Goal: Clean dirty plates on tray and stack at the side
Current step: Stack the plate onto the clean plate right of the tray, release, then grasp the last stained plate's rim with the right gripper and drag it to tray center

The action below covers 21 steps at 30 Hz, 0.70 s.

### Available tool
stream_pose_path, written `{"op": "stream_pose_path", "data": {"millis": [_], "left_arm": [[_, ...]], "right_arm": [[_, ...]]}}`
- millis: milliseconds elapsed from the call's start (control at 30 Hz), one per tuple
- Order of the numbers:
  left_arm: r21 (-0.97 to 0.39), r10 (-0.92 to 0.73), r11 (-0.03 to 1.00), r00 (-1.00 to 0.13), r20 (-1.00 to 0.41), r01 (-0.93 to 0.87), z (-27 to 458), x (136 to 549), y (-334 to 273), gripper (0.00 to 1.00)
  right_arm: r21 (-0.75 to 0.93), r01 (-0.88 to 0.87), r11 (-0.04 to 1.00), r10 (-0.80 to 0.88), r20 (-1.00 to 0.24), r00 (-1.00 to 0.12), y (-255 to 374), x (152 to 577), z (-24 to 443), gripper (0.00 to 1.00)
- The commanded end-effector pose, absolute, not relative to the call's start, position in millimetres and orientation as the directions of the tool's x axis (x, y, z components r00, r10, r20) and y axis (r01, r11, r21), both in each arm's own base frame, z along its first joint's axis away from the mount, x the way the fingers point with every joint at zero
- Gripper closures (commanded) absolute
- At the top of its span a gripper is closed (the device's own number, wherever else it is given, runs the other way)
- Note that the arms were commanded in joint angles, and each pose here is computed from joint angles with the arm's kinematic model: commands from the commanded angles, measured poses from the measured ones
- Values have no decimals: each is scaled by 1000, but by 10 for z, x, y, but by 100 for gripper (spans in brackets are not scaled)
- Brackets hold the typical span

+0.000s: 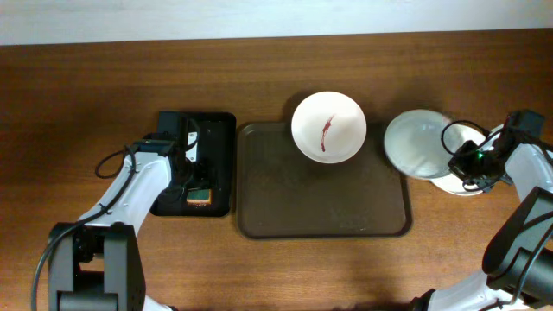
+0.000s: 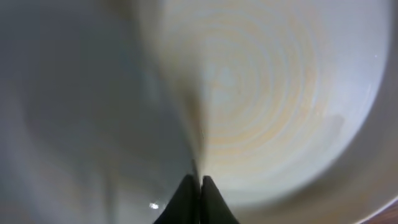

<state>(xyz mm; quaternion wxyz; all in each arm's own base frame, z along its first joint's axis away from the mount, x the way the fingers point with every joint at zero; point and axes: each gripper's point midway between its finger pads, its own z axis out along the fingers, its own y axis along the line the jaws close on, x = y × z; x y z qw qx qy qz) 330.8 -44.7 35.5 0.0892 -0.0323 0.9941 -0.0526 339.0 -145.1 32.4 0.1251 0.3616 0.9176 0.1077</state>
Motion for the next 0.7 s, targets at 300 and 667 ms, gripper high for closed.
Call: {"op": "stream_pose_path", "data": {"millis": [300, 667], "left_arm": [[-115, -66, 992, -976, -207, -43, 458, 3369, -470, 19], [-115, -66, 992, -976, -208, -43, 459, 3371, -472, 19]], "right_arm": [[417, 717, 559, 823, -176, -540, -1857, 3439, 670, 96], [411, 816, 406, 913, -138, -384, -2370, 2999, 656, 96]]}}
